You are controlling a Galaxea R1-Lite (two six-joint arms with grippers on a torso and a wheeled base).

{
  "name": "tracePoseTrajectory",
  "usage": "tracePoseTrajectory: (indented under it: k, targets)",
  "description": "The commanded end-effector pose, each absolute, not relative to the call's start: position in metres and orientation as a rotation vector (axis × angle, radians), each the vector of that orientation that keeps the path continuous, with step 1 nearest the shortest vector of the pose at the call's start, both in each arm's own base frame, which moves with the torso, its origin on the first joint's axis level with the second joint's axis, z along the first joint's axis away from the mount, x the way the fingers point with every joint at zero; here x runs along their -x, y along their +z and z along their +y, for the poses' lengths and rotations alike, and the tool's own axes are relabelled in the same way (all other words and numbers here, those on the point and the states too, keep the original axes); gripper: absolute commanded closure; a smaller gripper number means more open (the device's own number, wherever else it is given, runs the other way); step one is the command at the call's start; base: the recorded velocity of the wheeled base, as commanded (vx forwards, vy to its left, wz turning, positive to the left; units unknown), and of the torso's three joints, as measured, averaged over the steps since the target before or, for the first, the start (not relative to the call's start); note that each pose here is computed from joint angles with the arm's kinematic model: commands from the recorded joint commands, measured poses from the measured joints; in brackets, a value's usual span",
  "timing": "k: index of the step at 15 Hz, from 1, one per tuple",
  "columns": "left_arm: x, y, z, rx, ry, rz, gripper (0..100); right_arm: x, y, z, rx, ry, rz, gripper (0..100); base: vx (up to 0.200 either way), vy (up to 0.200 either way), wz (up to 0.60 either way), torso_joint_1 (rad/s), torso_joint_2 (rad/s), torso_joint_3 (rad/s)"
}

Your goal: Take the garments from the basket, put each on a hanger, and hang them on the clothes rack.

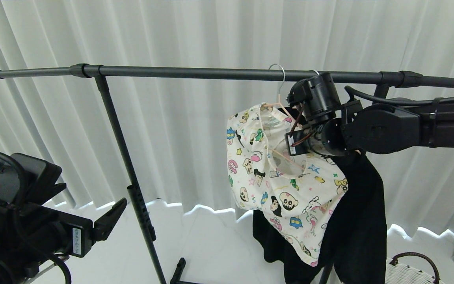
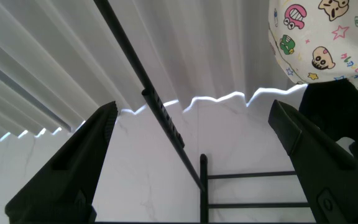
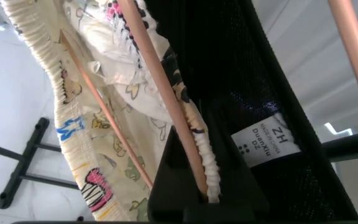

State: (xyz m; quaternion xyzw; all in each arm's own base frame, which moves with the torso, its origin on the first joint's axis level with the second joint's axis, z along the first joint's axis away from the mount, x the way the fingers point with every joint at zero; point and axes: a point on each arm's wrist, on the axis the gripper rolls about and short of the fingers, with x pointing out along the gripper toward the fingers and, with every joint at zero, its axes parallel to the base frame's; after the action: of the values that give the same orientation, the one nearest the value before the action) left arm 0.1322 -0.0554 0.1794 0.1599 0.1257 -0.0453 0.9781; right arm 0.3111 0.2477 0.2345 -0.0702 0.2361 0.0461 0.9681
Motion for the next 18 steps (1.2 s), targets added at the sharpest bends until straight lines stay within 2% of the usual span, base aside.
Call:
tracePoseTrajectory:
  k: [1, 4, 5, 8, 10, 13, 16, 18]
  targets:
    - [-0.132, 0.179, -0.056, -0.323, -0.091, 0.254, 0, -0.311, 0.236, 0.247, 0.141, 0.094, 0.475, 100, 0.000, 0.000, 0.00, 0.000, 0.00, 0.000]
    - [-0.132, 0.179, -0.056, -0.323, -0.091, 0.254, 0, -0.310, 0.237, 0.247, 0.139, 0.095, 0.474, 100, 0.000, 0.000, 0.00, 0.000, 0.00, 0.000]
    - [-0.132, 0.179, -0.056, -0.323, -0.091, 0.254, 0, -0.309, 0.237, 0.247, 0.138, 0.095, 0.473, 0, 0.000, 0.000, 0.00, 0.000, 0.00, 0.000]
    - [-0.132, 0.179, -0.055, -0.320, -0.090, 0.253, 0, -0.309, 0.246, 0.246, 0.113, 0.097, 0.446, 0, 0.000, 0.000, 0.00, 0.000, 0.00, 0.000]
    - [-0.132, 0.179, -0.055, -0.317, -0.088, 0.252, 0, -0.304, 0.265, 0.241, 0.080, 0.100, 0.405, 0, 0.000, 0.000, 0.00, 0.000, 0.00, 0.000]
    - [-0.133, 0.179, -0.053, -0.315, -0.070, 0.256, 0, -0.280, 0.299, 0.219, 0.046, 0.100, 0.373, 0, 0.000, 0.000, 0.00, 0.000, 0.00, 0.000]
    - [-0.136, 0.179, -0.046, -0.309, -0.016, 0.266, 0, -0.253, 0.342, 0.197, -0.028, 0.113, 0.283, 0, 0.000, 0.000, 0.00, 0.000, 0.00, 0.000]
    - [-0.136, 0.179, -0.045, -0.307, -0.011, 0.265, 0, -0.238, 0.358, 0.184, -0.035, 0.119, 0.275, 0, 0.000, 0.000, 0.00, 0.000, 0.00, 0.000]
